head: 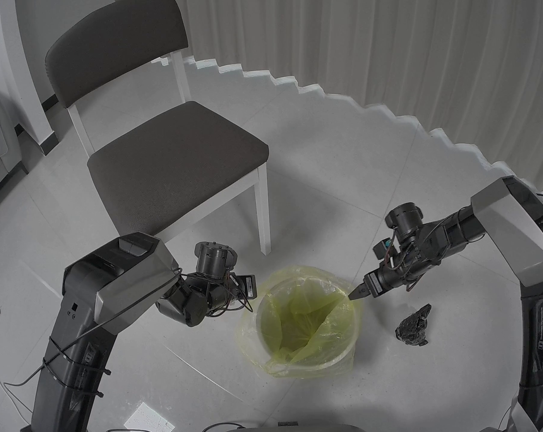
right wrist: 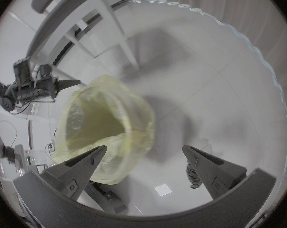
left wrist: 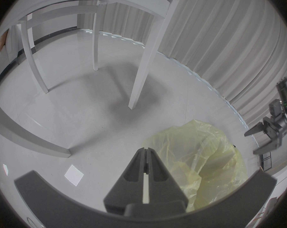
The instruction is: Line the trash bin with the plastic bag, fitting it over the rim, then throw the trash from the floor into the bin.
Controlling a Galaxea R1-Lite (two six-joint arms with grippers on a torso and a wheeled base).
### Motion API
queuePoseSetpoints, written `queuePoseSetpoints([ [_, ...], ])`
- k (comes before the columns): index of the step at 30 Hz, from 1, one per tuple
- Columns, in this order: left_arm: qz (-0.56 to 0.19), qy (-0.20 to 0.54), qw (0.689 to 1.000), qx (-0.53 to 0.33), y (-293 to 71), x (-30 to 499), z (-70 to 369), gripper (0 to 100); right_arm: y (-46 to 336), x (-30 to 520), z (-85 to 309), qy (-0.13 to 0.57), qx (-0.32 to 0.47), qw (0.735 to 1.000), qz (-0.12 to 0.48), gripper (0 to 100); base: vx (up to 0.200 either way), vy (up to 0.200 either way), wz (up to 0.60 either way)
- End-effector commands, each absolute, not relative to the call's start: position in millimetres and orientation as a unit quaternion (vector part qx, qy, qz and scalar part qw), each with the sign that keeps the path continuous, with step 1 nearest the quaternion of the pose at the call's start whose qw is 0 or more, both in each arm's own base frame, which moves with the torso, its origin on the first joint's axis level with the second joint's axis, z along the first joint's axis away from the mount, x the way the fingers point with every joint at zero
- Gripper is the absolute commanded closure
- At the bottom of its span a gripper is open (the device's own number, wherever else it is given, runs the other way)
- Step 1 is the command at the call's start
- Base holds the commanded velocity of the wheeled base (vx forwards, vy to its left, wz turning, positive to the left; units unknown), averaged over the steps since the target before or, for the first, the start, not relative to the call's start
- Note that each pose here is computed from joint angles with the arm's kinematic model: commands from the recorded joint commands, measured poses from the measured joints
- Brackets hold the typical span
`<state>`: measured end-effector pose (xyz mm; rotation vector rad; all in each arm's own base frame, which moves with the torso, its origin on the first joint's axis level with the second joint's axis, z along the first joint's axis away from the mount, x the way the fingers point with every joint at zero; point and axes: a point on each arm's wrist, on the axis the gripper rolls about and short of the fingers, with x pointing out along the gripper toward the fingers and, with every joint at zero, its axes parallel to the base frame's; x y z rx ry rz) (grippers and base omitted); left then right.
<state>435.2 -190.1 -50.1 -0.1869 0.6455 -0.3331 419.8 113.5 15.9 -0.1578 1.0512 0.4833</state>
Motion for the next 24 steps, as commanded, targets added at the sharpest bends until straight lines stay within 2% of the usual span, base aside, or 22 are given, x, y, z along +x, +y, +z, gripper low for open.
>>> queuePoseSetpoints([
  [1,-0.153,0.310,0.934,-0.087,-184.4,426.1,-47.1,100,157.1,391.4,27.9,0.487,-0.113,0.828,0.251,0,0.000,0.000,0.00],
  [4,-0.145,0.306,0.938,-0.067,-182.6,415.1,-51.7,100,167.4,383.8,21.5,0.496,-0.146,0.828,0.217,0,0.000,0.000,0.00],
  [7,-0.151,0.283,0.945,-0.062,-181.7,403.4,-48.1,100,180.4,378.0,15.5,0.503,-0.145,0.830,0.195,0,0.000,0.000,0.00],
  [10,-0.162,0.266,0.949,-0.054,-182.4,410.9,-44.3,100,191.3,390.6,10.1,0.499,-0.141,0.834,0.190,0,0.000,0.000,0.00],
  [13,-0.164,0.273,0.947,-0.048,-184.1,403.4,-45.4,100,203.5,384.8,10.0,0.531,-0.157,0.812,0.184,0,0.000,0.000,0.00],
  [20,-0.171,0.266,0.947,-0.047,-186.0,397.7,-34.3,100,234.0,381.7,9.1,0.516,-0.182,0.815,0.189,0,0.000,0.000,0.00],
  [24,-0.172,0.263,0.948,-0.049,-186.4,397.0,-31.9,100,249.1,375.0,-4.2,0.522,-0.197,0.806,0.199,0,0.000,0.000,0.00],
])
